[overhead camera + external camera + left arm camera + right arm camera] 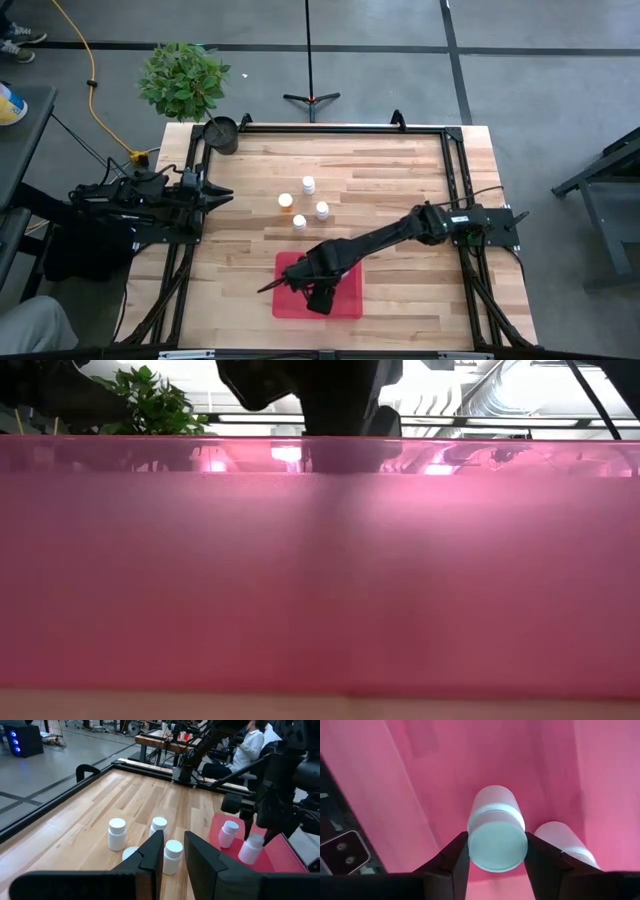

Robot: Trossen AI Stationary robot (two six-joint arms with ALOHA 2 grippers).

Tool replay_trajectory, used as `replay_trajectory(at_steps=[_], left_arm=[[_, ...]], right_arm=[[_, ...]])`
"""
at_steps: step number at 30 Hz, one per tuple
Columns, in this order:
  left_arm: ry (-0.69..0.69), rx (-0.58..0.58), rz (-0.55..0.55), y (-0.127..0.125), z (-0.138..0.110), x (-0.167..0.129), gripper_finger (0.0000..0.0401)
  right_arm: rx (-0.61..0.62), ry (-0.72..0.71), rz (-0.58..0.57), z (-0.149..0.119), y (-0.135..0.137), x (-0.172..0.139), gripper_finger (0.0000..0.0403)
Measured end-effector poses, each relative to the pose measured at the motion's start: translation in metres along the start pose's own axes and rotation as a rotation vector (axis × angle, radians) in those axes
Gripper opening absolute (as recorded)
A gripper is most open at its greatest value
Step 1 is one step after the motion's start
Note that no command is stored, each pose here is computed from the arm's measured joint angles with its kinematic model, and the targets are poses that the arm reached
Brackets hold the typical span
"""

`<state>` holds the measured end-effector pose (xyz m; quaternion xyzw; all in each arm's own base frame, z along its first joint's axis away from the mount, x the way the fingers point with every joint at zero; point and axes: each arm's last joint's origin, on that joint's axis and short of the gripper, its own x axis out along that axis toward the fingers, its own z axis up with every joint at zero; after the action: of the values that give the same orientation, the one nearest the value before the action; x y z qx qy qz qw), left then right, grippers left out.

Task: Pick and place pill bottles into a basket
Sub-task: Put the white pill bottle into the bin

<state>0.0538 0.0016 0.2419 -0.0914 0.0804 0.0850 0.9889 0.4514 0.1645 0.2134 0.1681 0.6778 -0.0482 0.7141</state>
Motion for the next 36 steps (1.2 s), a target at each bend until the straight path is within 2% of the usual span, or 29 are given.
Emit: replay_trajectory(at_steps=[19, 36], left_arm=[[0.001, 0.000, -0.003, 0.000, 0.000, 0.000, 0.0111], [0.004, -0.002, -0.014, 0.000, 0.000, 0.000, 0.0111]], right_arm=[[0.028, 0.073, -0.046, -0.009, -0.001, 0.001, 0.0147], [0.037, 0.105, -0.061, -0.025, 0.013, 0.003, 0.0147]])
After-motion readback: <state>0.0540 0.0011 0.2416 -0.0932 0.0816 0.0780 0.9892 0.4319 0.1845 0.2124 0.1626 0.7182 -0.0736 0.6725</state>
